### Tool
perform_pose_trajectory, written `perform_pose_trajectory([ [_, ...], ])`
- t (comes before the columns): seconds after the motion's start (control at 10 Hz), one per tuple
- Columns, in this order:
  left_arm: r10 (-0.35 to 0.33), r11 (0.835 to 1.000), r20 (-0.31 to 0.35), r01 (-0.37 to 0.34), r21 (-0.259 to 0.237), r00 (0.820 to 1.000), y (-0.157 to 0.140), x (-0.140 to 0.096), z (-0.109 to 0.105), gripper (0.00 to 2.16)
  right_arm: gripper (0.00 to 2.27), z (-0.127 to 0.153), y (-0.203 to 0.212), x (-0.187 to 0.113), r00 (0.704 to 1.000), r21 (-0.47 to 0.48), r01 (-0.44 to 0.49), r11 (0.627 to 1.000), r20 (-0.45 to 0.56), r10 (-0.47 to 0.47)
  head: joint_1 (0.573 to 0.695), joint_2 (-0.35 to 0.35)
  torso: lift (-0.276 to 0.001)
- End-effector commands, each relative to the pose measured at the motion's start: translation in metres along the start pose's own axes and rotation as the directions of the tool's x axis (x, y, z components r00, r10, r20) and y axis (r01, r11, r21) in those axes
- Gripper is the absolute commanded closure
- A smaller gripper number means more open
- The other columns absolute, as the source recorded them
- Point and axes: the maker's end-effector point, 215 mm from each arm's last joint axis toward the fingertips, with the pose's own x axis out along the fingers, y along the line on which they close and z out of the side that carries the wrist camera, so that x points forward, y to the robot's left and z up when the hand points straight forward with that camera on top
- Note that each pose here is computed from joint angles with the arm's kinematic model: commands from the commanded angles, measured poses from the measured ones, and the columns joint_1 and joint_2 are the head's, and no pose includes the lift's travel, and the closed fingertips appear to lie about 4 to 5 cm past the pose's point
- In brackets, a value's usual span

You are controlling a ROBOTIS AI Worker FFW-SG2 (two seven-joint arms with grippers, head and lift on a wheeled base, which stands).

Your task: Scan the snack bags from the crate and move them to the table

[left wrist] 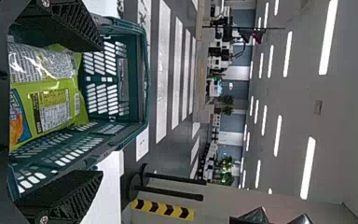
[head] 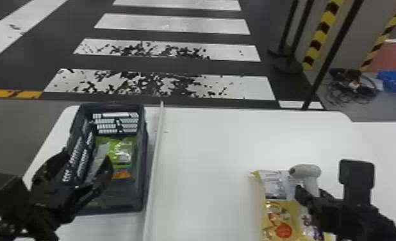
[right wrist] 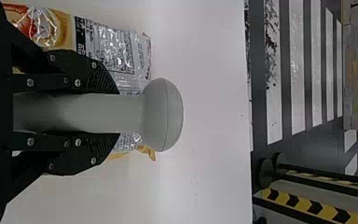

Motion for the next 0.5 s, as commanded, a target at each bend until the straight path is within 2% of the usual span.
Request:
perform_pose_trajectory([
  [0.0,0.001,1.0,0.0,-0.001,0.0,1.0,0.0005,-0.0003,0.0001,0.06,2.24,-0.004,-0.0018,0.0055,1.0,-0.002,0.003,1.0,-0.012,-0.003,0.695,-0.047,-0.095],
  [0.4,-0.001,1.0,-0.007,0.001,0.004,1.0,0.0004,-0.0022,-0.0034,0.06,2.24,-0.003,-0.0083,0.0131,1.0,-0.014,0.009,1.0,-0.017,-0.01,0.695,-0.057,-0.095],
])
